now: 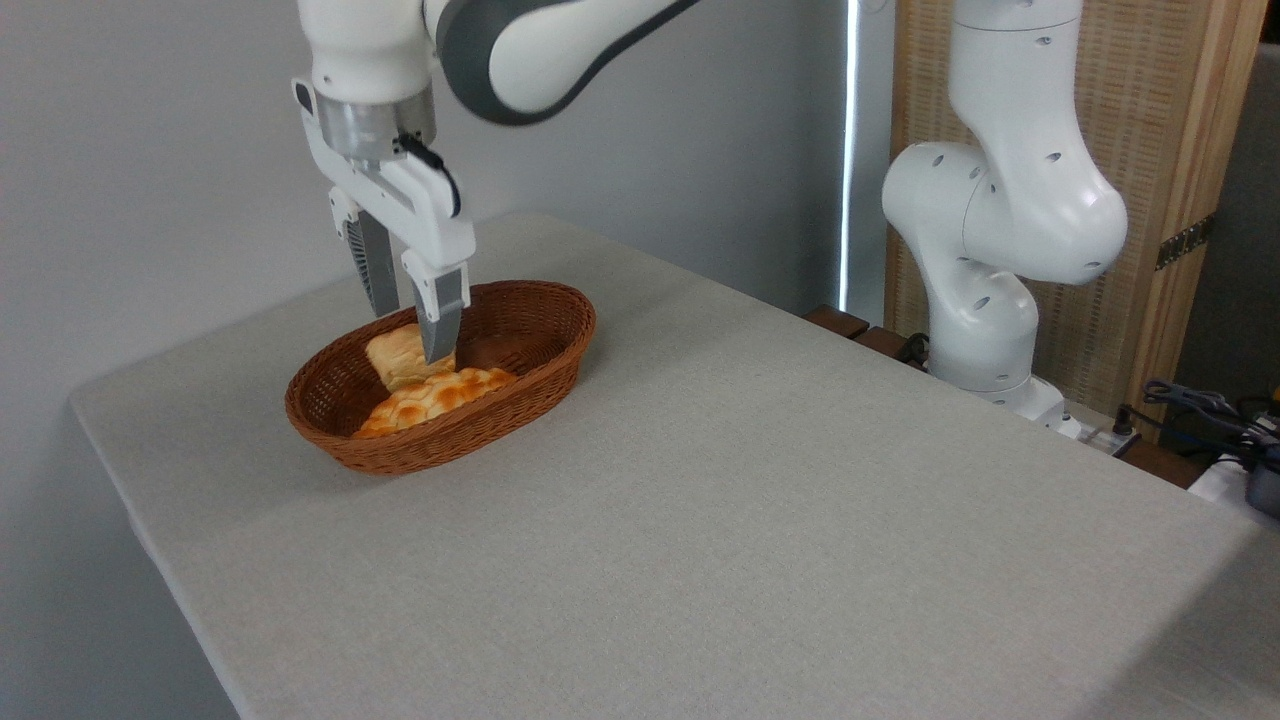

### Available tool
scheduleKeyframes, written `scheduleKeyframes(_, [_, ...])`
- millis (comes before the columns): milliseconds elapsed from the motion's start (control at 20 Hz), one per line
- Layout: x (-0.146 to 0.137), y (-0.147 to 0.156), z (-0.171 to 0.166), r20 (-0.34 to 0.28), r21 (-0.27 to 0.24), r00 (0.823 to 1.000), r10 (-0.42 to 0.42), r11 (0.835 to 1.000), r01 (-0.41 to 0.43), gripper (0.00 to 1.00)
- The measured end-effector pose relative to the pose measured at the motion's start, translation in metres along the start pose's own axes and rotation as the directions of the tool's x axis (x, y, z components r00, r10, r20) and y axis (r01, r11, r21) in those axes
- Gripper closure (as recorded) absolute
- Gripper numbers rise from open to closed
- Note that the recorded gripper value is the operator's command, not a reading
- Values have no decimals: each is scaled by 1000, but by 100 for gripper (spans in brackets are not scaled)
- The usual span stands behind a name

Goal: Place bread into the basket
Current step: 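Open the gripper to release the roll into the basket, then raise the open gripper up away from the basket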

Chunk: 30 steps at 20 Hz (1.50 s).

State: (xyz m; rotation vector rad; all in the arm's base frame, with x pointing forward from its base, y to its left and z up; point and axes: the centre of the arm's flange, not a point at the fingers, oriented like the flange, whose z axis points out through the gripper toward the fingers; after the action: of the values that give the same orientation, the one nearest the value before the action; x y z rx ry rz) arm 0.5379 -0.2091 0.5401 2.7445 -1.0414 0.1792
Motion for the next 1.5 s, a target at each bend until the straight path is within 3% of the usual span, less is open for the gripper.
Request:
scheduleKeyframes(150, [-12, -18, -35, 64, 66, 998, 2, 998, -6, 0])
scheduleKeyframes(450, [-27, -38, -56, 193, 199, 981, 20, 978, -59, 0])
scheduleKeyframes(900, [-61, -100, -88, 203, 201, 979, -2, 979, -40, 0])
scheduleKeyframes(1150, [-69, -104, -90, 230, 184, 973, -16, 983, -27, 0])
scheduleKeyframes(1500, [-78, -116, -96, 197, 157, 979, -50, 987, 19, 0])
